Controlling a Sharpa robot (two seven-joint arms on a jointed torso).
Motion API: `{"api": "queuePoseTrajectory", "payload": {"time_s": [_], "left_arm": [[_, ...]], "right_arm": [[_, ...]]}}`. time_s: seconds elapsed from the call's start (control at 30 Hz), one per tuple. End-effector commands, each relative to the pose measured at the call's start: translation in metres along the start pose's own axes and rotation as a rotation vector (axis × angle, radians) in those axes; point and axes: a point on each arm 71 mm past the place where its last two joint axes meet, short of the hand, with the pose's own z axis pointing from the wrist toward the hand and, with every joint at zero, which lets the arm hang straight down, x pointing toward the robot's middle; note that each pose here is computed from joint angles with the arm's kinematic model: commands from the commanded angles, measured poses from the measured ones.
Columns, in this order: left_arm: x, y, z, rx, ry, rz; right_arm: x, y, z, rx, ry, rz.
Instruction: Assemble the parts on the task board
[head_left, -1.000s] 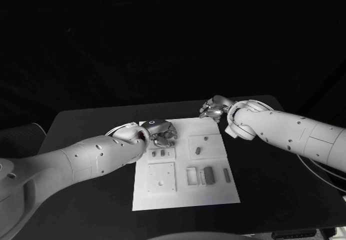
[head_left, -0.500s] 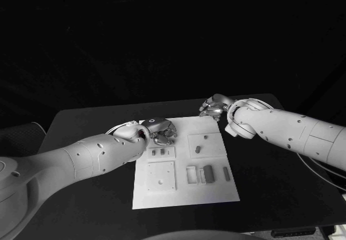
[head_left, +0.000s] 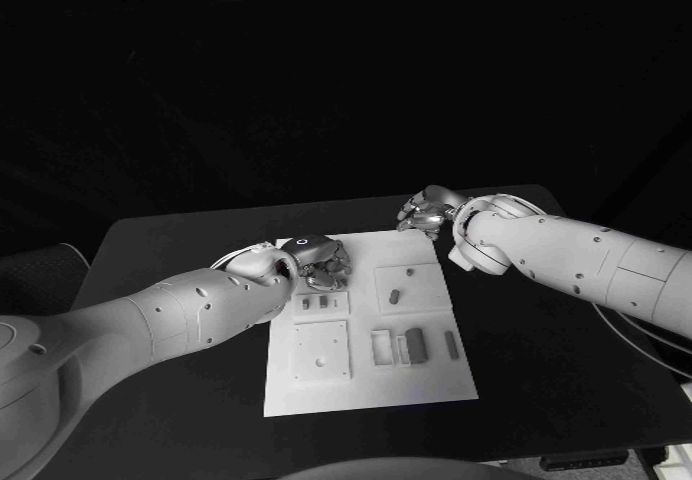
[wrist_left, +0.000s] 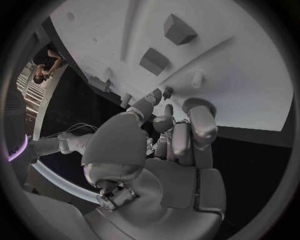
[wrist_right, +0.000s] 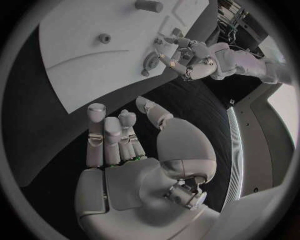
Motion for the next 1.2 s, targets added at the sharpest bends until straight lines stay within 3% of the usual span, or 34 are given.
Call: {"api": "queuePoseTrajectory", "payload": {"time_s": [0.03,0.57,1.2], "left_arm": [[0.0009,-0.0009,0.0007,0.005,-0.003,0.009],[0.0083,0.0042,0.001,-0.012,-0.002,0.013],[0.0094,-0.0014,0.0034,0.004,-0.001,0.009]], "right_arm": [[0.0003,0.0018,0.0,-0.01,-0.001,-0.002],[0.001,0.0033,0.0002,-0.013,0.0,-0.001],[0.002,0.0049,0.0007,-0.016,0.002,-0.001]]}}
